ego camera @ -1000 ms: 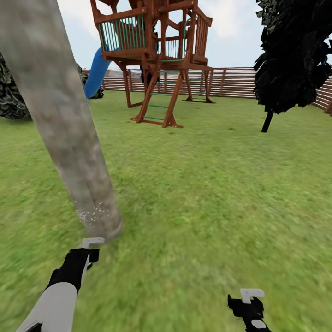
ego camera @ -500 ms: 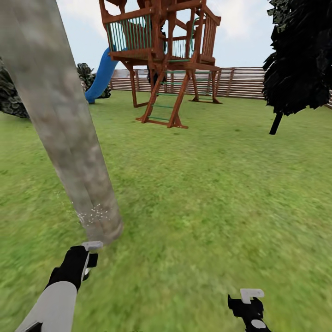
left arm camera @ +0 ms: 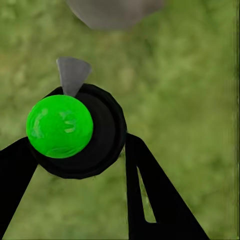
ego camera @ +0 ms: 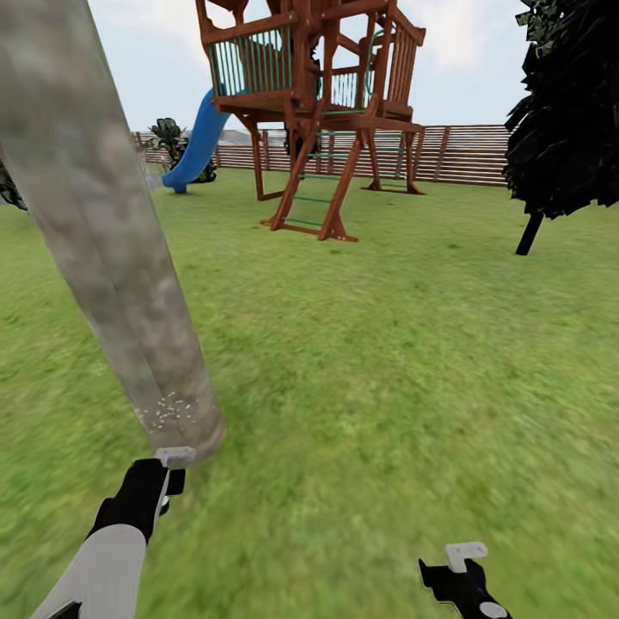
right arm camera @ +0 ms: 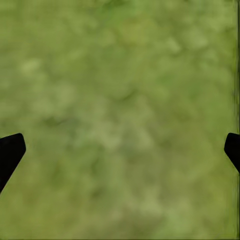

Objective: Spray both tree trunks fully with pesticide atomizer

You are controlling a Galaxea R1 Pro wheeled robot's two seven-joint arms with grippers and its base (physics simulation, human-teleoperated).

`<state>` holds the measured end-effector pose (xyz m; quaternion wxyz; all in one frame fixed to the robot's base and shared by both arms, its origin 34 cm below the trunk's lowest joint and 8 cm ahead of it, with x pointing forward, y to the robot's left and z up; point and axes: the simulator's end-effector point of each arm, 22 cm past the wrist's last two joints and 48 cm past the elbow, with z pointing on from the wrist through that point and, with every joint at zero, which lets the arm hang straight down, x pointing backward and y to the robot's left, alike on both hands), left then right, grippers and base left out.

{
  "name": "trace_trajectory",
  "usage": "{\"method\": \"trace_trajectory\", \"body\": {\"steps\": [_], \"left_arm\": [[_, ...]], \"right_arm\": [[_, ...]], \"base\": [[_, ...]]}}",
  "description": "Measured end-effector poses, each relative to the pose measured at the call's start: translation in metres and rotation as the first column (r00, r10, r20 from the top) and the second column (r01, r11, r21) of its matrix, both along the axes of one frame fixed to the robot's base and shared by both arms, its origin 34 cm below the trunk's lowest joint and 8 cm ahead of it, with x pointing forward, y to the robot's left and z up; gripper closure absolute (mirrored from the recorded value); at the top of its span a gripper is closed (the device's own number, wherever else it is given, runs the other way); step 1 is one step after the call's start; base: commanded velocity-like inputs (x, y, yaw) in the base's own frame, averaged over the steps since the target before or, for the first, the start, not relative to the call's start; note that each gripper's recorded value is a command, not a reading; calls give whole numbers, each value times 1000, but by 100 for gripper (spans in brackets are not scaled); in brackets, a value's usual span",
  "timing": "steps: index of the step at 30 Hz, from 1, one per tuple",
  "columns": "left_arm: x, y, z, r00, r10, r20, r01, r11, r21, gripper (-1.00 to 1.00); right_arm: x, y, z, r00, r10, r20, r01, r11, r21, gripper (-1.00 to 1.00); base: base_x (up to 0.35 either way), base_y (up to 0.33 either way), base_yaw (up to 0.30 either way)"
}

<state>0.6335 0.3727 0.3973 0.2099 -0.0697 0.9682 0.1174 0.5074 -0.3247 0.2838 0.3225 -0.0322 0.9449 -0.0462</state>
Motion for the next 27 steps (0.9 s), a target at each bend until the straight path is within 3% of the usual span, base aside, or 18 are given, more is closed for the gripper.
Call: {"method": "trace_trajectory", "body": {"steps": [11,27], "left_arm": [[0,1,0,1000,-1,2,1,1000,1,100],[0,4,1,1000,5,0,-5,1000,14,100]], "right_arm": [[-1,-1,0,1000,1,-1,-1,1000,-1,-100],[-1,-1,-1,1000,0,-2,0,1000,-3,-100]], "base": [[50,-270,5],[185,-235,262]]}}
